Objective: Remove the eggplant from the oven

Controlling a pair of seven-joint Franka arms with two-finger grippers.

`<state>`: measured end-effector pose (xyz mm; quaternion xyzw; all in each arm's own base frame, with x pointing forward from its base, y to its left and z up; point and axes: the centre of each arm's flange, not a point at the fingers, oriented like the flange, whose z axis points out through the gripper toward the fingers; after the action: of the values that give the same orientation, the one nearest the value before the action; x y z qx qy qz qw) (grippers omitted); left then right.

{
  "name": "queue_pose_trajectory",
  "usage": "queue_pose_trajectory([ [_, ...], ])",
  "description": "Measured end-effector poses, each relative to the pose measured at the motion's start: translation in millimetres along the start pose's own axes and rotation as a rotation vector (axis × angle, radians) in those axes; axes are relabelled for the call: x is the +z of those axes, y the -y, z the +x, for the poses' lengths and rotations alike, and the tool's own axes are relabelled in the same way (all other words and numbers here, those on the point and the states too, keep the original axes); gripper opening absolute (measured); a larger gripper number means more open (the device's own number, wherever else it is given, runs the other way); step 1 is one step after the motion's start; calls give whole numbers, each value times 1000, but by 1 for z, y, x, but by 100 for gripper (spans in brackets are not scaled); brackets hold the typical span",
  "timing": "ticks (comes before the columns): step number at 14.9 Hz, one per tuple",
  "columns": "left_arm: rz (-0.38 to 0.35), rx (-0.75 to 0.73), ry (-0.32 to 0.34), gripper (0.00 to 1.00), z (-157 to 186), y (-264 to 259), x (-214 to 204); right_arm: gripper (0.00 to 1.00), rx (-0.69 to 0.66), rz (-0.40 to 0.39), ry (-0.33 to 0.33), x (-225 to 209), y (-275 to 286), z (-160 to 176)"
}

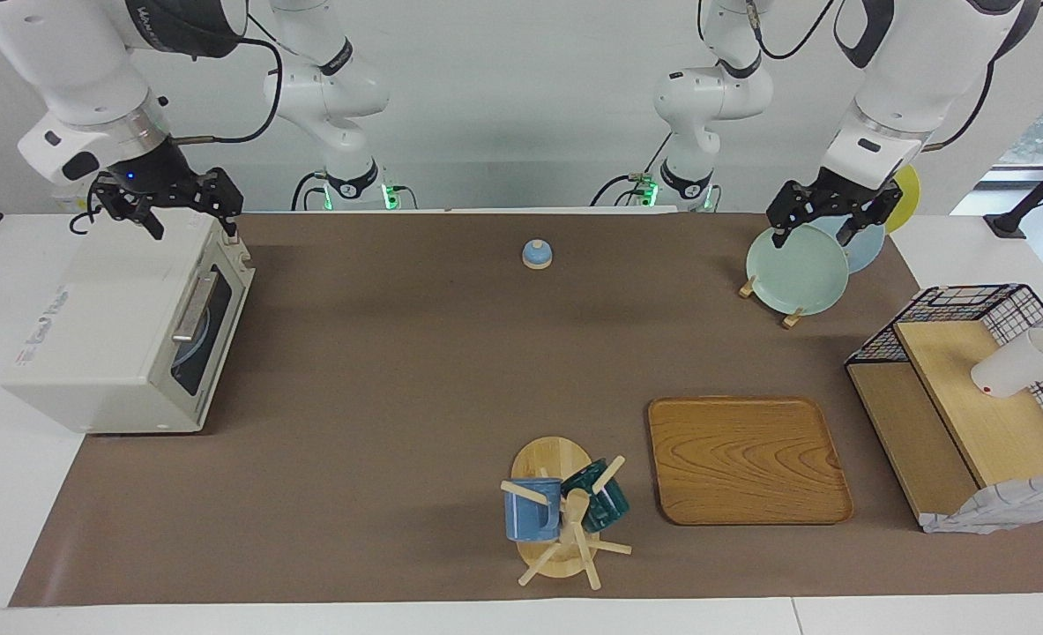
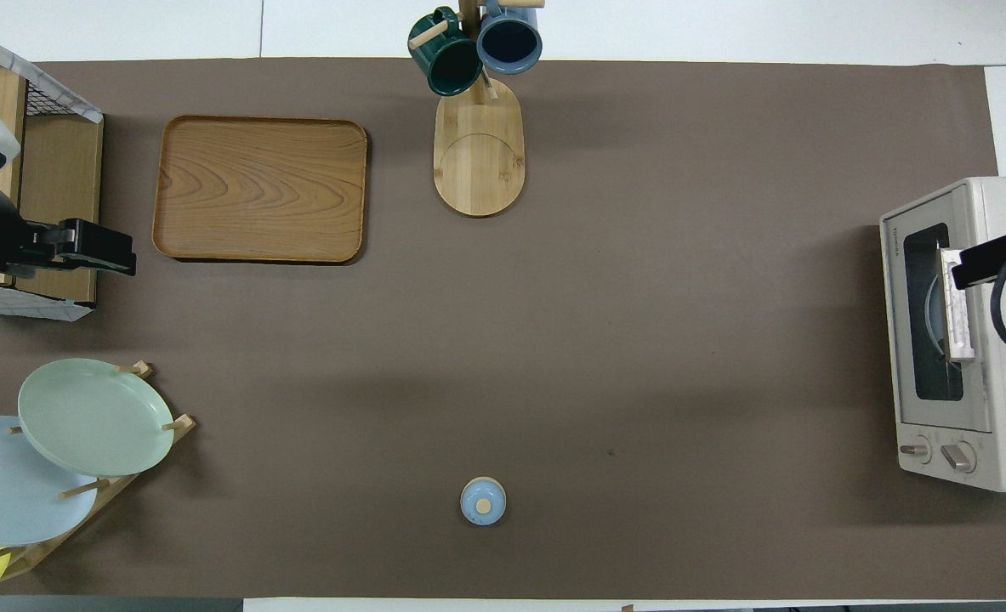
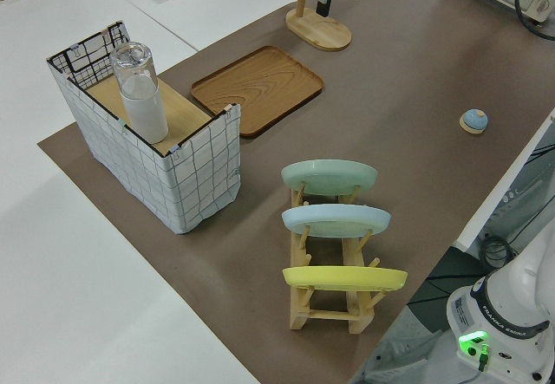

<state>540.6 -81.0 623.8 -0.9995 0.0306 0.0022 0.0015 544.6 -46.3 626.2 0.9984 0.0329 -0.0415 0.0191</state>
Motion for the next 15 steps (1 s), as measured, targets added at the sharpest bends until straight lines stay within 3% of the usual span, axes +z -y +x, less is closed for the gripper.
queue_pose_trajectory([
  [14,0,0,0,100,0,0,0,100,-6,2,12,3,3,-1],
  [15,0,0,0,100,0,0,0,90,-6,2,14,5,3,-1],
])
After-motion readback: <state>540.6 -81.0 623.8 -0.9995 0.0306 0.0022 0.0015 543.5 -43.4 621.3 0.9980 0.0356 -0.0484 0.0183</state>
